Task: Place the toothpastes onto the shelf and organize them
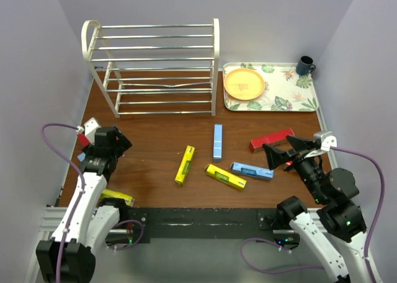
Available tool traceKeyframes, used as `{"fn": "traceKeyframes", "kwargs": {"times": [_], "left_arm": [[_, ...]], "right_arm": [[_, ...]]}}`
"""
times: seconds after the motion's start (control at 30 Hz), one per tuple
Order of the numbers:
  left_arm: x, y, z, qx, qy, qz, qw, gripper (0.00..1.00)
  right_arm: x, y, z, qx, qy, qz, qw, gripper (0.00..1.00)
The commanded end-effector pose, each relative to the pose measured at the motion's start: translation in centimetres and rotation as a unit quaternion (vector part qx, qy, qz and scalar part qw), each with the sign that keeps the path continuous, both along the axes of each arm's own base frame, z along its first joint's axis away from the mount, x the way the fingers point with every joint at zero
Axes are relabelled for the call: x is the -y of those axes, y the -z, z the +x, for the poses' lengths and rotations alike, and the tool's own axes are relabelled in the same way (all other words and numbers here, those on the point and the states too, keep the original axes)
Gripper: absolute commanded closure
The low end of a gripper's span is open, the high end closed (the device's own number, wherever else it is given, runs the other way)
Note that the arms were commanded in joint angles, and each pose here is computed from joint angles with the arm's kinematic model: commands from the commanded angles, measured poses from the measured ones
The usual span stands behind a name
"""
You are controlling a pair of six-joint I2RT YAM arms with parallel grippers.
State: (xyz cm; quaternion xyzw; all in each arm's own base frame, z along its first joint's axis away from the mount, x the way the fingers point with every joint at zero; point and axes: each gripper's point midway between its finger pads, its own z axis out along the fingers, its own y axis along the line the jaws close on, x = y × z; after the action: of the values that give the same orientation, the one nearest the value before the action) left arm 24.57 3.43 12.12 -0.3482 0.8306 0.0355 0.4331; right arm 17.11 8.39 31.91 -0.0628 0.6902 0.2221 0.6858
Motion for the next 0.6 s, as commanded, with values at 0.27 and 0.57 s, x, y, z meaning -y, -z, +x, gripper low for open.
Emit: {"fn": "traceKeyframes", "kwargs": {"times": [0.27, 0.57], "left_arm": [[-6.3, 3.1, 1.4, -0.029, -0.144, 0.03, 0.989, 0.05], [-8.4, 5.1, 0.7, -0.046, -0.166, 0.023, 0.985, 0.04]], "right_arm": [[-0.7, 0.1, -0.1, 0.016, -0.024, -0.031, 0.999, 0.01], [-1.3, -0.1, 0.4, 0.009, -0.031, -0.043, 0.999, 0.01]]}}
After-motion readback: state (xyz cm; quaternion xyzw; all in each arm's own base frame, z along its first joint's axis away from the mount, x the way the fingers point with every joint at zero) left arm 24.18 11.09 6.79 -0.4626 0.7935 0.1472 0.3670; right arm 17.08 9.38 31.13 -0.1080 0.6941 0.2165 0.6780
